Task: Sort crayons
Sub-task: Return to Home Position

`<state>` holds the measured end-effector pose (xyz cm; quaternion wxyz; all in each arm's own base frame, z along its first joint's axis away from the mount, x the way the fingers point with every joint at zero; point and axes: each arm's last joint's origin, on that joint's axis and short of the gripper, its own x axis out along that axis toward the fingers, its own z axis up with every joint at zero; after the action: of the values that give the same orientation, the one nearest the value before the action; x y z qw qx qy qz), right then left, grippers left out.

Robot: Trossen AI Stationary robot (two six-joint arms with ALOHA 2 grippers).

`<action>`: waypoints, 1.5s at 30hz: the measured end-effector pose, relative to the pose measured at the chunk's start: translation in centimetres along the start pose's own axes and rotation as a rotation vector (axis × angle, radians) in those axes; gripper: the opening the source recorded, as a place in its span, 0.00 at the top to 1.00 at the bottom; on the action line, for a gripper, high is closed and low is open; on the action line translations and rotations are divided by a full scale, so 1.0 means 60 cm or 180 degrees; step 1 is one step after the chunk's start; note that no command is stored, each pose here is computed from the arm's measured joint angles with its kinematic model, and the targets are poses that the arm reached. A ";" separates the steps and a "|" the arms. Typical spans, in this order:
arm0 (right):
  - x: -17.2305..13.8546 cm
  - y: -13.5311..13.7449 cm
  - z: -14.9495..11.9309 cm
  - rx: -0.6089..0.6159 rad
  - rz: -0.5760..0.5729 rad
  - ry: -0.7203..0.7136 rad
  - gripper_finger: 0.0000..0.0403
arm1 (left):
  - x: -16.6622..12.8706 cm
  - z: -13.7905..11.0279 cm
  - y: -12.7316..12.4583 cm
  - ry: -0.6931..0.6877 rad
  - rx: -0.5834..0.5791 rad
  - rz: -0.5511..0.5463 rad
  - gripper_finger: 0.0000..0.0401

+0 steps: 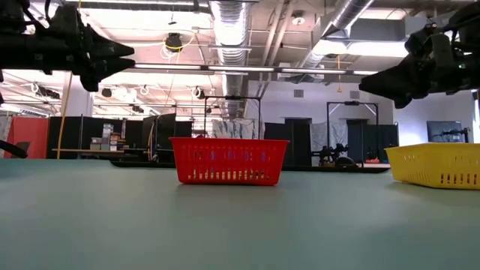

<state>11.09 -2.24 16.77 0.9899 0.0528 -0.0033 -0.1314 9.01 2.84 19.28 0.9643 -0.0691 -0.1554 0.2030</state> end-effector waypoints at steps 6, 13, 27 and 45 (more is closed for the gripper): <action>-0.003 -0.003 -0.002 0.0129 -0.0178 0.0021 0.72 | -0.001 -0.022 0.005 0.0412 0.0050 0.0184 0.57; -0.003 -0.004 -0.007 0.0206 -0.0180 0.0102 0.72 | -0.003 -0.033 0.008 0.0625 0.0110 0.0265 0.57; -0.005 -0.005 -0.023 0.0172 -0.0213 0.0424 0.72 | -0.004 -0.038 0.007 0.0804 0.0641 0.0117 0.57; -0.005 -0.006 -0.028 0.0164 -0.0217 0.0506 0.72 | -0.004 -0.038 0.007 0.0815 0.0611 0.0121 0.57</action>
<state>10.72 -2.32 15.08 0.9803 0.0886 0.0737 -0.1602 9.37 2.98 16.99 0.9744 -0.0049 -0.0097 0.2246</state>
